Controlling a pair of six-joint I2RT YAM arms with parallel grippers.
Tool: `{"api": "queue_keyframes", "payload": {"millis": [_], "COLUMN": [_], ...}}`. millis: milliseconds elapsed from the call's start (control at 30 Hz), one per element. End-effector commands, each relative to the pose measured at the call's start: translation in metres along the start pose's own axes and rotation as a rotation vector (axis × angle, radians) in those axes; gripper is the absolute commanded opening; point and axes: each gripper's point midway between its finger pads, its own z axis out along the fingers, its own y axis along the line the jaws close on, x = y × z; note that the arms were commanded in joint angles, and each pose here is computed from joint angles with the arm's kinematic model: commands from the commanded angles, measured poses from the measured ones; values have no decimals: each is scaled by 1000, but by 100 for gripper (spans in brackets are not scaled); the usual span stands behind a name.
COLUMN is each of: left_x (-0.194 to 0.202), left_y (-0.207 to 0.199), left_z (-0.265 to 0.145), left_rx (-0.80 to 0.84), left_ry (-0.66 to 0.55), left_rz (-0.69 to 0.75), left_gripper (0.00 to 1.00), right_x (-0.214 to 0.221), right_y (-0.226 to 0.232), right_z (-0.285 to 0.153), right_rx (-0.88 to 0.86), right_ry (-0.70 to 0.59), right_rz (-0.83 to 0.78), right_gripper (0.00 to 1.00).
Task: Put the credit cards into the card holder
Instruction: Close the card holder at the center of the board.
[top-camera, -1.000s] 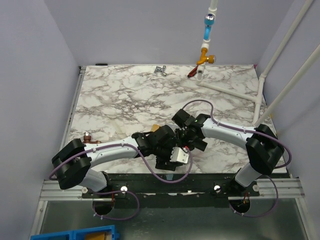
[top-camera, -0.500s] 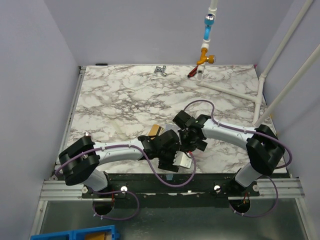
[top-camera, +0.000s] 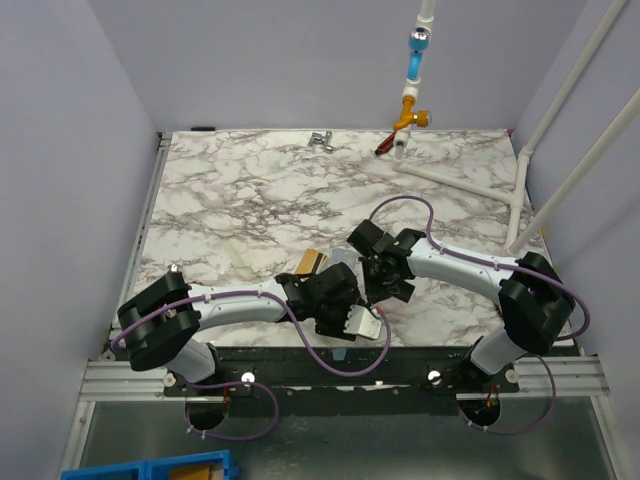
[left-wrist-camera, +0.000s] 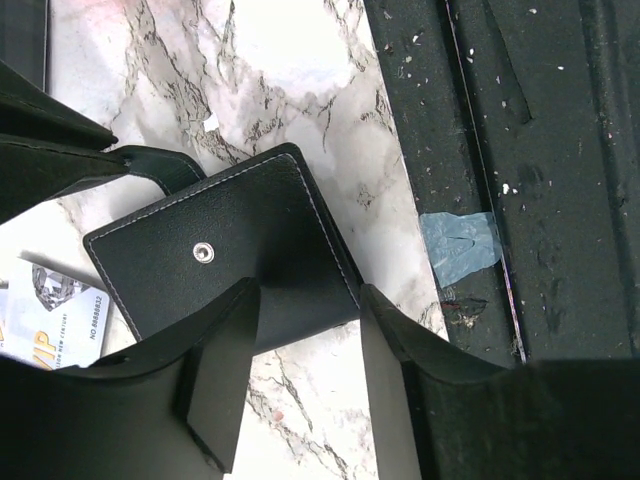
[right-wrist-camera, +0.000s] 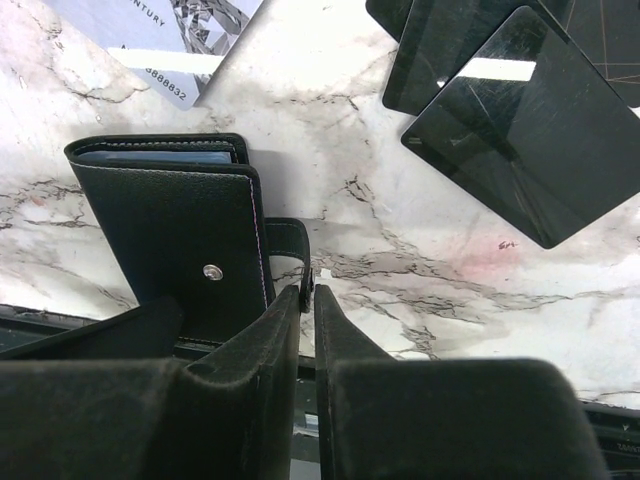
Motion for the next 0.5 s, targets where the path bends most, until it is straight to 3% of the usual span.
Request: {"api": "queue_keyframes", "payload": {"millis": [0,167,467], "left_x": [1,3,10], "left_y": [-5,-7,-8], "left_z": [0,0,3], "left_rx": [13,23,33], "left_ry": [12,28,88], "left_rz": [0,-7,3], "left_gripper": [44,35,32], "right_x": [1,2,1], "right_y": [-10,-14,-22], "right_z": [3,3,-1], "right_rx": [41,50,54], "right_ry": [-15,-28,-82], "right_rz": [13,21,56], "right_gripper": [13,9,1]}}
